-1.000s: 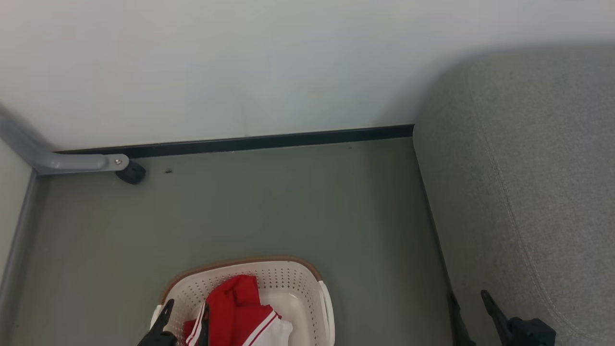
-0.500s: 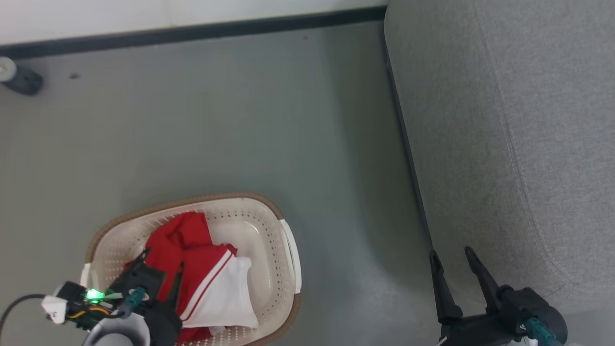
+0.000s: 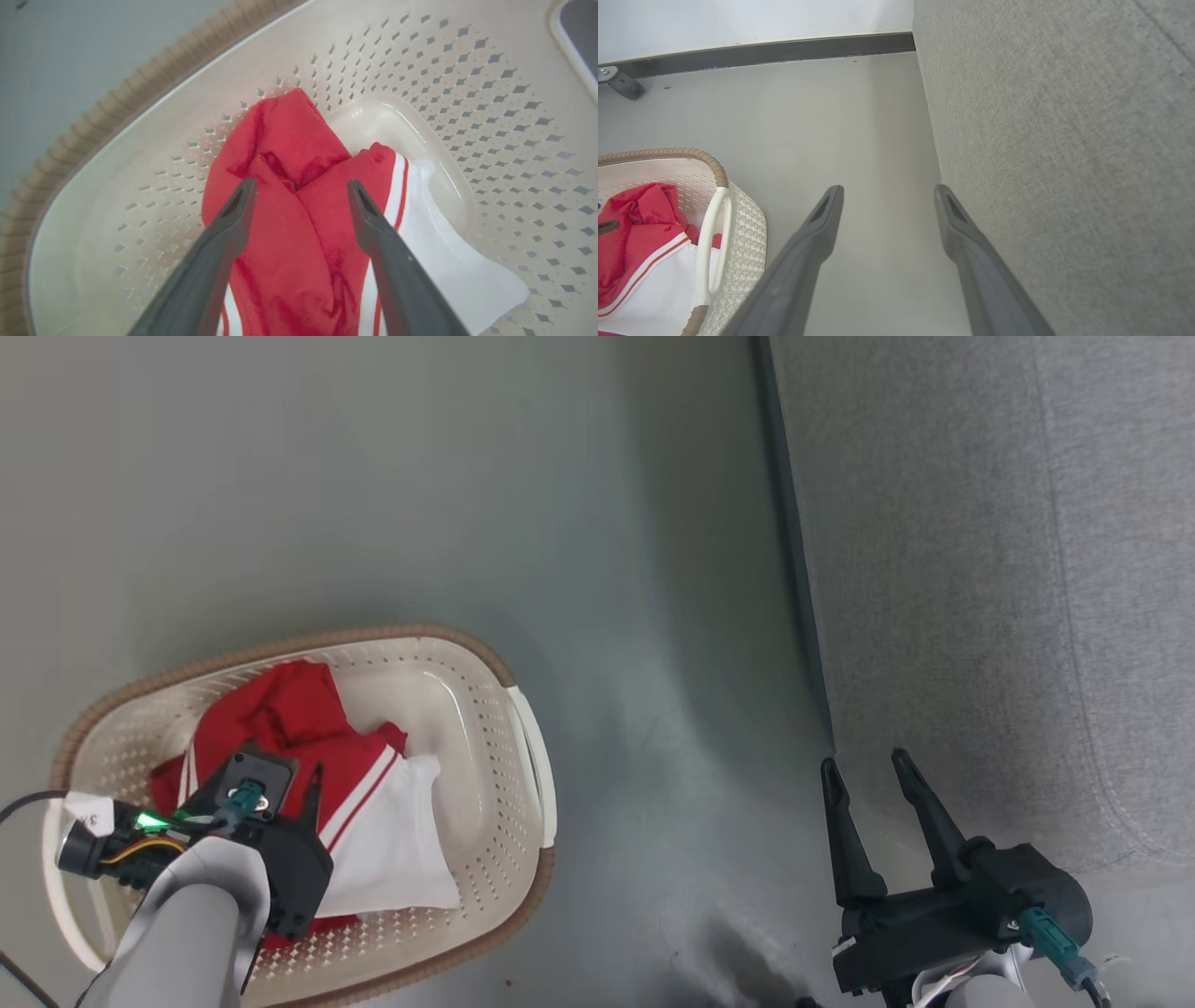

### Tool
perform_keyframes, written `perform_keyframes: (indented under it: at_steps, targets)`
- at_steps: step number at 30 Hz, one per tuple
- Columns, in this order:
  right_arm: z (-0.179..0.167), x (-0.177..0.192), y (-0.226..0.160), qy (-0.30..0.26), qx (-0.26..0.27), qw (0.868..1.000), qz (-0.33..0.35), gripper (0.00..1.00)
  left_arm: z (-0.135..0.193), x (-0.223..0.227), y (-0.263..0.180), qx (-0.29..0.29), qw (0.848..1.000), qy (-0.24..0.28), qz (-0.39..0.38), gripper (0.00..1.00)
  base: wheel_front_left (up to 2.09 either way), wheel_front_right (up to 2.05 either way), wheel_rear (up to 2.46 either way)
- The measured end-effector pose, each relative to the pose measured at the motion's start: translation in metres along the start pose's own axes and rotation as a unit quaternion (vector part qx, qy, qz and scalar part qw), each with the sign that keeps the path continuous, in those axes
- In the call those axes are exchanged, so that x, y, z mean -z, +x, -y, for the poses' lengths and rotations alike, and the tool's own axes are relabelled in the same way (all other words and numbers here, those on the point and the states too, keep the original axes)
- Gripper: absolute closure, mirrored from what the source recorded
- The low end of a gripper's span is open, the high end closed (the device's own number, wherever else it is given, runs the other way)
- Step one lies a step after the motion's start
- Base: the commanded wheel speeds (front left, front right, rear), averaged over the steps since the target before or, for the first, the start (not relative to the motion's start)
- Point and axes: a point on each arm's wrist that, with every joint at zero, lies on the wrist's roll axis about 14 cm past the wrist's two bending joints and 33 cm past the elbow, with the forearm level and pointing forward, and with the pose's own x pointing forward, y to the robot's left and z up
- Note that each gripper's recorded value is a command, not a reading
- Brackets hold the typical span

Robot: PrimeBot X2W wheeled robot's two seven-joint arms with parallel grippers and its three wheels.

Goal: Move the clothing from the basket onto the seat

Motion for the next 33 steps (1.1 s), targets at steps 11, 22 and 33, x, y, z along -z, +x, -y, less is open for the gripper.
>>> perform_keyframes:
  at_steps: [11,22,33]
  targets:
    - [0.000,0.030,0.008,-0.004,0.003,0.999,-0.041,0.00,-0.002,0.057,0.020,-0.020,0.995,-0.009,-0.095,0.00,0.00,0.00,0.00]
    - [-0.001,0.039,0.011,-0.005,0.002,0.999,-0.053,0.00,-0.015,0.049,0.038,-0.066,0.992,-0.037,-0.106,0.00,0.00,0.00,0.00]
    - [-0.007,0.049,0.015,-0.008,-0.005,0.998,-0.065,0.00,0.000,0.055,0.047,-0.051,0.988,-0.061,-0.135,0.00,0.00,0.00,0.00]
